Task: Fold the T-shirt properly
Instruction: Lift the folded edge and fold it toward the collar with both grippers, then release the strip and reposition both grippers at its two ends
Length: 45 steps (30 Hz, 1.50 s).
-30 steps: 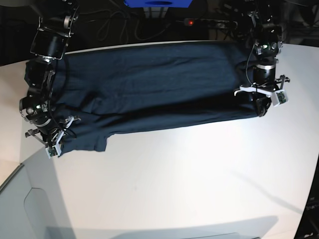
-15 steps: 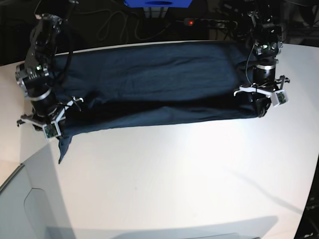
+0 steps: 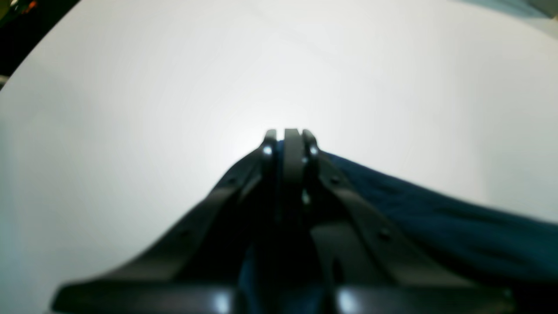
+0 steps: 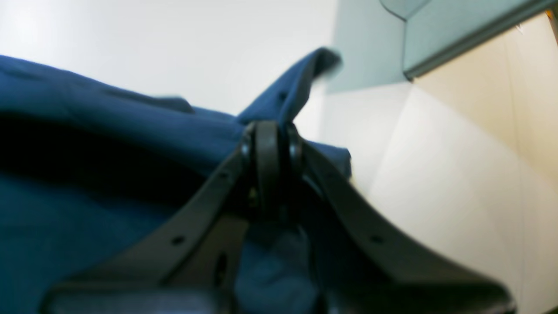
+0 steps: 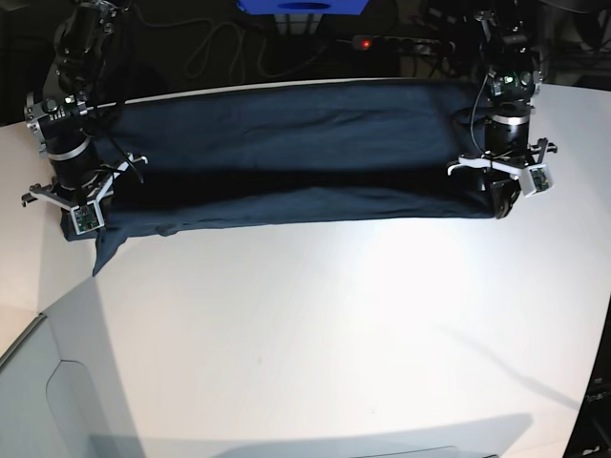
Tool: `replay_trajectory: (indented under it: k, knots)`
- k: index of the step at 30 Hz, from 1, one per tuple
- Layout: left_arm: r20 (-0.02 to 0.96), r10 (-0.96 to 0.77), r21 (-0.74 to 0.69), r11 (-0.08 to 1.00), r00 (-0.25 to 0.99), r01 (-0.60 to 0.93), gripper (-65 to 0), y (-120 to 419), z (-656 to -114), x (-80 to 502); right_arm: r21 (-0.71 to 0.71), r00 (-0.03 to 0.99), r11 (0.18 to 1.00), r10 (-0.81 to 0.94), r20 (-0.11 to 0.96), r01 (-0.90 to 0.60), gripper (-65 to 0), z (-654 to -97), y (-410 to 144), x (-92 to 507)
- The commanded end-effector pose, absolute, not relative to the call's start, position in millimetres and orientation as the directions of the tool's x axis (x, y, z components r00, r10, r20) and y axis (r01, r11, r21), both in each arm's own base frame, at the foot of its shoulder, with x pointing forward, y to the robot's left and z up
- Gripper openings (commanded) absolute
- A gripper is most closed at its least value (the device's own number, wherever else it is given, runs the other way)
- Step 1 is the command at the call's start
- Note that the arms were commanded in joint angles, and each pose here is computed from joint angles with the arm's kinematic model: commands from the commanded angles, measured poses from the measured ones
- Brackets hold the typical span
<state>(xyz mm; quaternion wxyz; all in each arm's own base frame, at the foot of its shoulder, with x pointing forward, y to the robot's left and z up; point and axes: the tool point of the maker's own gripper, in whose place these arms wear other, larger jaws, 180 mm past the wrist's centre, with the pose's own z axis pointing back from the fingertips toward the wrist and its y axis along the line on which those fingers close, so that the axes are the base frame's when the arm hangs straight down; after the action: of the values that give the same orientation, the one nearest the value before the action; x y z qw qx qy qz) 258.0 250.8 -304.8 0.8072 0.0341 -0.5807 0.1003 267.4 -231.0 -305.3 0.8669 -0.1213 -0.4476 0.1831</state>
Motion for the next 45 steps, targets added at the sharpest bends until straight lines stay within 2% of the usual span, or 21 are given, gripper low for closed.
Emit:
replay_trajectory:
  k: [1, 12, 21, 31, 38, 45]
  knots:
    - [0.960, 0.107, -0.055, 0.979, 0.261, -0.198, -65.0, 252.5, -291.9, 262.1, -0.389, 0.503, 0.895, 0.444, 0.741, -0.217, -64.8, -297.2, -230.4, 269.4]
    - [0.934, 0.115, -0.044, 0.977, 0.338, -0.210, -65.0, 255.2, -316.0, 241.6, -0.391, 0.528, 0.898, 0.435, 0.729, -0.200, -64.8, -301.6, -239.9, 262.8]
    - [0.909, 0.132, -0.042, 0.973, 0.395, -0.228, -65.0, 260.0, -339.3, 230.4, -0.344, 0.598, 0.916, 0.396, 0.697, -0.206, -64.8, -332.8, -247.1, 255.3]
    - [0.898, 0.132, -0.036, 0.973, 0.420, -0.228, -65.0, 259.6, -345.5, 222.3, -0.337, 0.609, 0.918, 0.391, 0.690, -0.207, -64.8, -336.8, -247.8, 253.4]
    - [0.851, 0.173, -0.044, 0.964, 0.495, -0.262, -65.0, 266.6, -382.6, 207.5, -0.310, 0.644, 0.927, 0.370, 0.670, -0.210, -64.8, -353.8, -250.2, 249.1]
    - [0.850, 0.173, -0.043, 0.964, 0.498, -0.262, -65.0, 266.8, -383.7, 206.9, -0.302, 0.654, 0.930, 0.363, 0.663, -0.210, -64.4, -358.8, -250.9, 247.4]
